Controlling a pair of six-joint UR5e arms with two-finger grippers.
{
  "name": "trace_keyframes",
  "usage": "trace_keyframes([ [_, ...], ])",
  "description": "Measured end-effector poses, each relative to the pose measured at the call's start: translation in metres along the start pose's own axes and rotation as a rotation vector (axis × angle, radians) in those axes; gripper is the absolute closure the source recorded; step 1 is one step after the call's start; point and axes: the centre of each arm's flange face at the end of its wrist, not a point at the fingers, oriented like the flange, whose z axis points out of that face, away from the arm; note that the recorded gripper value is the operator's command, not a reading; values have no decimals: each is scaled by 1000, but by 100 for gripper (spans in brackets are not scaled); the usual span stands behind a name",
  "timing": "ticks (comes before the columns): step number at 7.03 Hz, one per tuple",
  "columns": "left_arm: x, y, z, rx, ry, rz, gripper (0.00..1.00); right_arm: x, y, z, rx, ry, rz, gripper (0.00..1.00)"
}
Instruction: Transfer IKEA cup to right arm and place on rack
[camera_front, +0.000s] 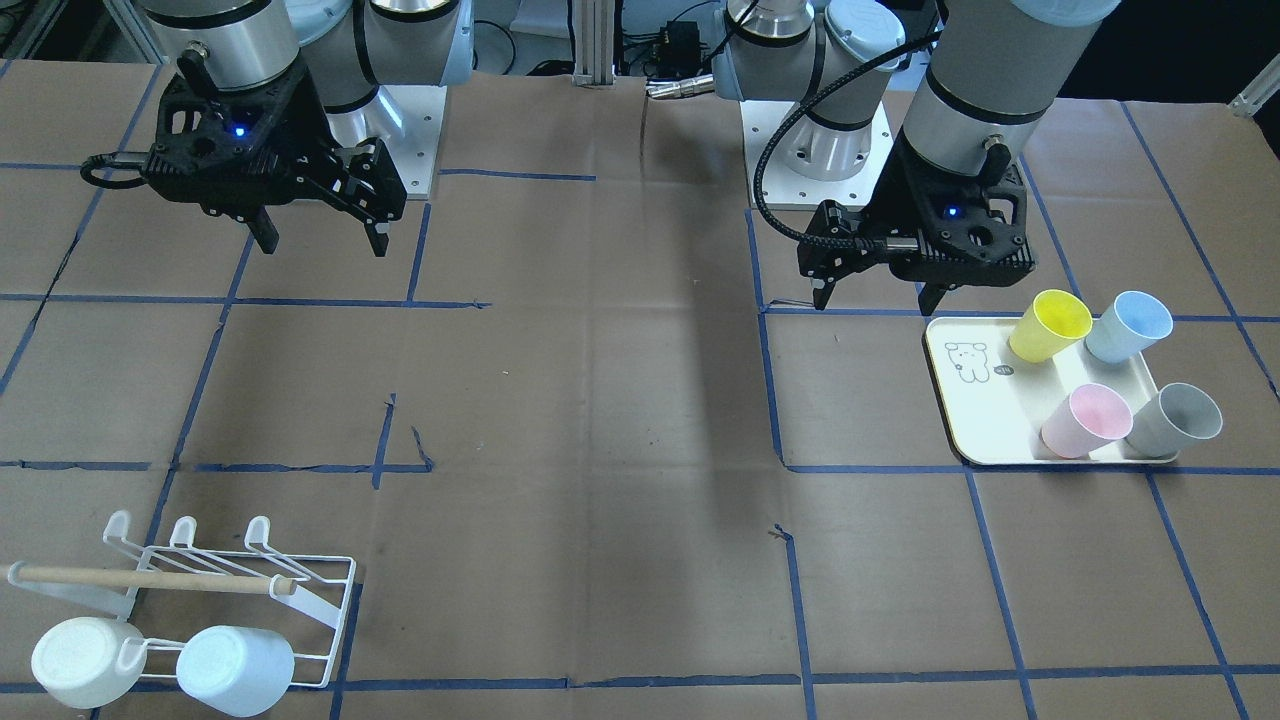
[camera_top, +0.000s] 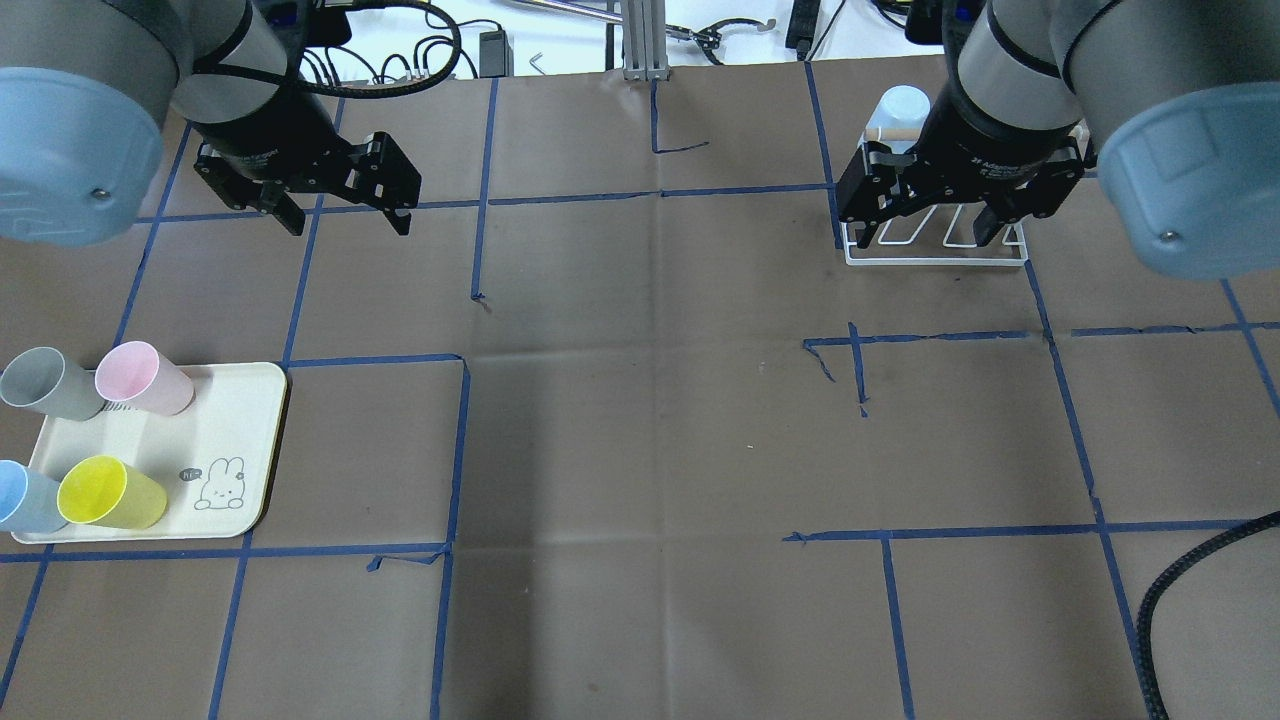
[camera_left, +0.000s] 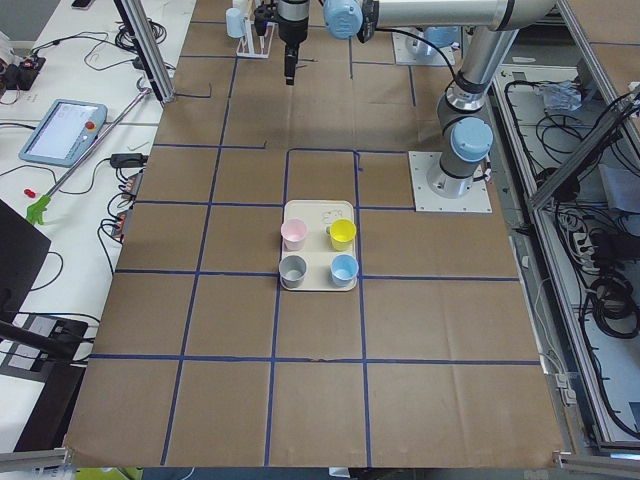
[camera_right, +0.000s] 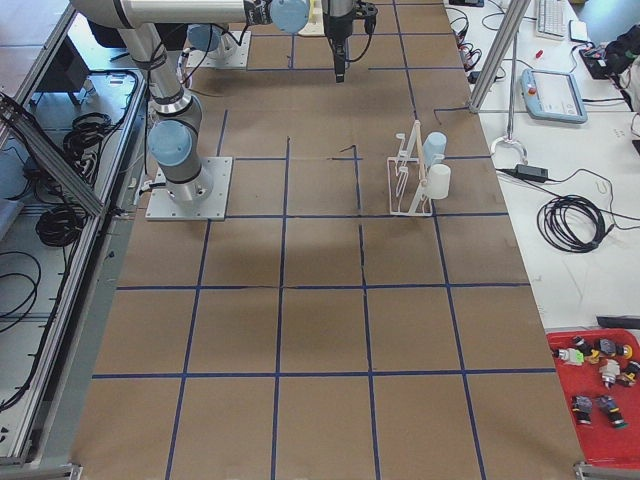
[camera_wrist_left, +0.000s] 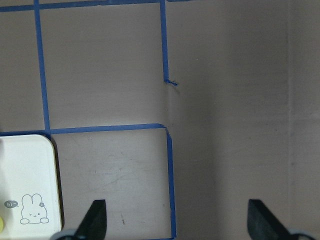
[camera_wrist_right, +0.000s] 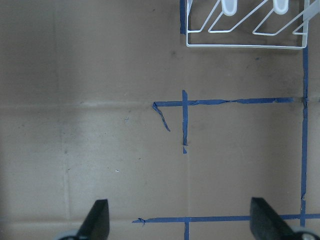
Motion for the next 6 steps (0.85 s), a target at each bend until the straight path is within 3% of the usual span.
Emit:
trace_keyframes([
  [6,0,0,0,0,0,0,1,0,-1,-1,4,-1,0,0],
])
